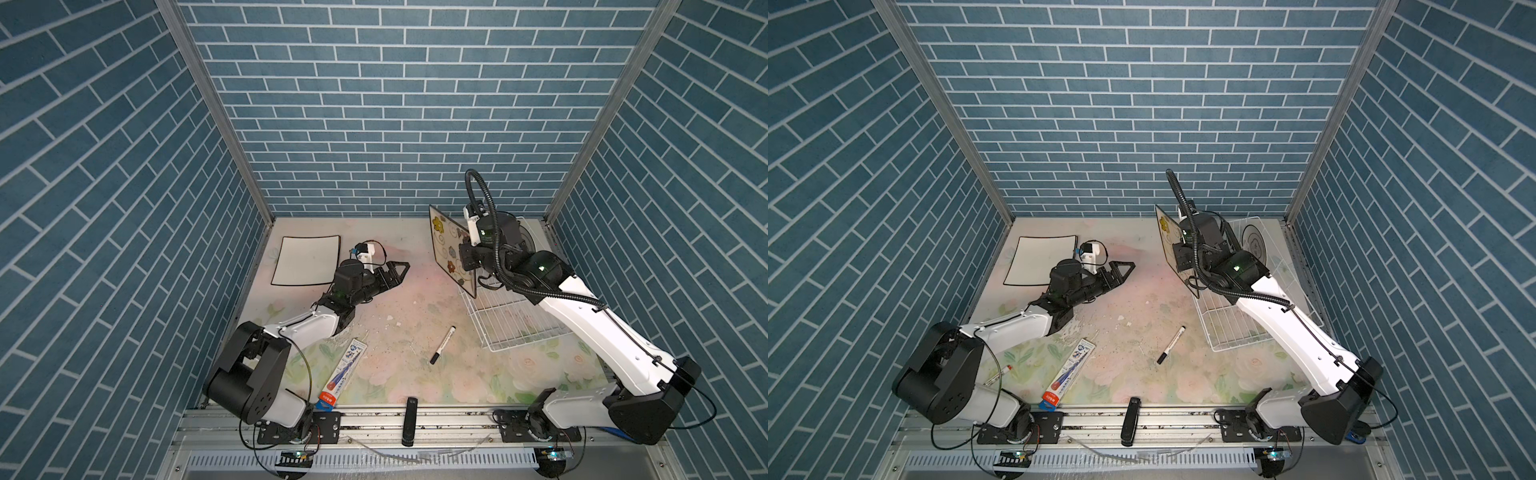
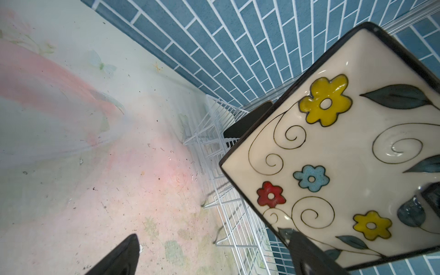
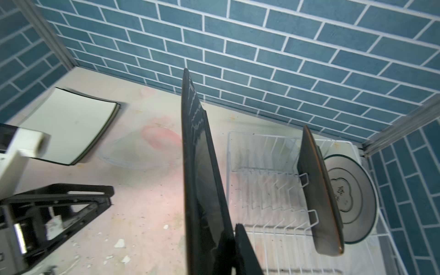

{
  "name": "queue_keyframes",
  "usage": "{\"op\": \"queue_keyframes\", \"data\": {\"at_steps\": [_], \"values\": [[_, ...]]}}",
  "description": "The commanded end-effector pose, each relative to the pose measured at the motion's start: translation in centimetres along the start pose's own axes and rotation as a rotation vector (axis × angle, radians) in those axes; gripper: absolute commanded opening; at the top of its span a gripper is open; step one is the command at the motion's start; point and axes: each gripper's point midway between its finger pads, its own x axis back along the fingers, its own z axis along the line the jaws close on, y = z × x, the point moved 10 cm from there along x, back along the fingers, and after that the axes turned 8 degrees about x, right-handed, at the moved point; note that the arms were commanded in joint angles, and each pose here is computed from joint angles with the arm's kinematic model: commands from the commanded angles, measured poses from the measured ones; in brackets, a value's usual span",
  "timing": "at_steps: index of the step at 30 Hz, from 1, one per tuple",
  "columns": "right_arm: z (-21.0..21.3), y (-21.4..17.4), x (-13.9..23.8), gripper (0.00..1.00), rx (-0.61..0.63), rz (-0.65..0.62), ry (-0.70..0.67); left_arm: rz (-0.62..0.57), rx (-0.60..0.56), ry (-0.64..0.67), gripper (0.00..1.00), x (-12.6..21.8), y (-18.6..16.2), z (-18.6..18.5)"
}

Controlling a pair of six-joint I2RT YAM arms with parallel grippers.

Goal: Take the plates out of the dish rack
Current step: 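Lift the flowered cream plate up toward the left gripper with the right gripper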

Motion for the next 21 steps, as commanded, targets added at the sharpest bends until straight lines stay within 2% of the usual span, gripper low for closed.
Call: {"op": "queue_keyframes", "data": {"at_steps": [1,12,17,19,21], "values": [[-1.1,5.9,5.3,0.0,-0.215,-0.342,0.094,-0.031,-0.025,-0.014,1.0,1.0,0.5,-0.8],[0.5,6.0,1.3,0.0,-0.388,-0.398,0.231,-0.057,0.042,-0.01,1.0,3.2,1.8,0.2],[-0.2,5.2,-2.6,0.0,-0.593,-0.423,0.359,-0.124,0.032,0.067,1.0,6.1,3.3,0.8],[-0.9,4.7,-4.4,0.0,-0.716,-0.465,0.425,-0.147,0.043,0.069,1.0,7.3,3.8,0.8],[-1.0,4.2,-5.5,0.0,-0.784,-0.511,0.472,-0.168,0.046,0.069,1.0,8.3,4.4,0.7]]}}
